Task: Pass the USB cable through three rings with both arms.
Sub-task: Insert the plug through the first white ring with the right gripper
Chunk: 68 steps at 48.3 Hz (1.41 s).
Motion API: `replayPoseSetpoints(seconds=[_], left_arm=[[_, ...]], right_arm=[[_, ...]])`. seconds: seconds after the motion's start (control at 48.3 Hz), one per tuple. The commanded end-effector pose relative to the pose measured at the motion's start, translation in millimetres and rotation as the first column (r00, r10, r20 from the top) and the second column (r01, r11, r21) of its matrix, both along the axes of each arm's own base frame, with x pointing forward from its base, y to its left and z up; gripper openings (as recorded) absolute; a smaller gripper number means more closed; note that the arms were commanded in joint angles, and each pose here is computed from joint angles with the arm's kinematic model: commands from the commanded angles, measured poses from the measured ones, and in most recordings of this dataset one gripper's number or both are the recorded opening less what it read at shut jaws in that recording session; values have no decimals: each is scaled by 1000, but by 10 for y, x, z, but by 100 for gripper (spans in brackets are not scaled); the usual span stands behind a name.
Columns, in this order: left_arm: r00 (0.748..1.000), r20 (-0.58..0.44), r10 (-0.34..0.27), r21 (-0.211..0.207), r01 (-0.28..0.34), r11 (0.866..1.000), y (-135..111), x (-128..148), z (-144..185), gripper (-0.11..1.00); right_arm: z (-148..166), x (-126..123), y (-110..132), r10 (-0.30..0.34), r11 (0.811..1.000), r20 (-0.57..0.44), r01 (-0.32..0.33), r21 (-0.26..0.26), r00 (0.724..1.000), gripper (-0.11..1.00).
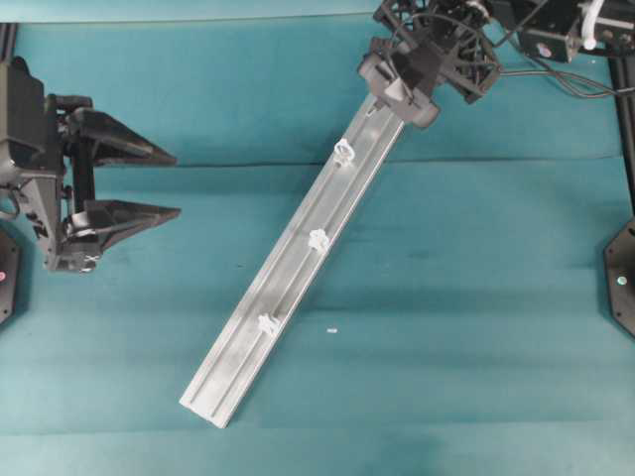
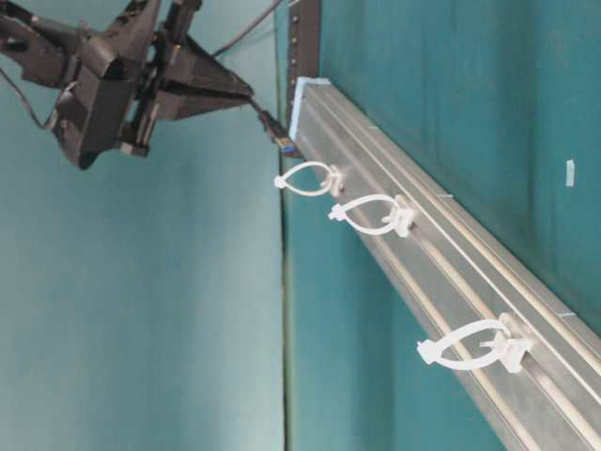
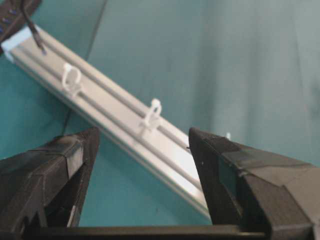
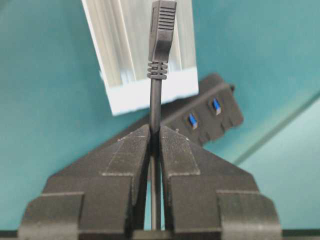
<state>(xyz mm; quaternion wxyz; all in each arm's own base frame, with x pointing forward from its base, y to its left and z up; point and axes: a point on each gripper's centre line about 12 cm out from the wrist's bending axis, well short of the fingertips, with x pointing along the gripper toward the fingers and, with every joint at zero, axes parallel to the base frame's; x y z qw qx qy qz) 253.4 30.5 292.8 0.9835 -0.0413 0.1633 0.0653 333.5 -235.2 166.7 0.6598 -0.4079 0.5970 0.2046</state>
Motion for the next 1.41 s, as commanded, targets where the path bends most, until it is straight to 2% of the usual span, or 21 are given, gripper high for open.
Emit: replayPoseSetpoints(seconds=[0.0,0.352,0.58,0.807,0.994,1.222,1.387], left_arm=[[1000,29,2,5,-3,1000,11,28,87,80],[1000,21,3,3,-3,1000,13,43,60,80],[1000,22,4,-2,-4,1000,13,43,60,80],[1000,23,6,-8,-6,1000,13,43,60,80],[1000,25,8,-12,-8,1000,13,44,62,80],[1000,25,8,-12,-8,1000,13,44,62,80],[1000,19,8,-14,-8,1000,14,51,48,80]], right_arm=[[-2,69,55,30,1000,13,-29,-10,999,8],[-94,139,218,36,999,65,-37,18,997,8],[-100,148,212,34,999,96,-34,5,995,8],[-99,135,187,-4,999,123,0,33,992,8],[-137,93,201,18,999,112,-22,37,994,8],[-159,72,226,-2,997,126,-7,74,992,8],[-148,88,232,-11,997,144,-1,82,990,8]])
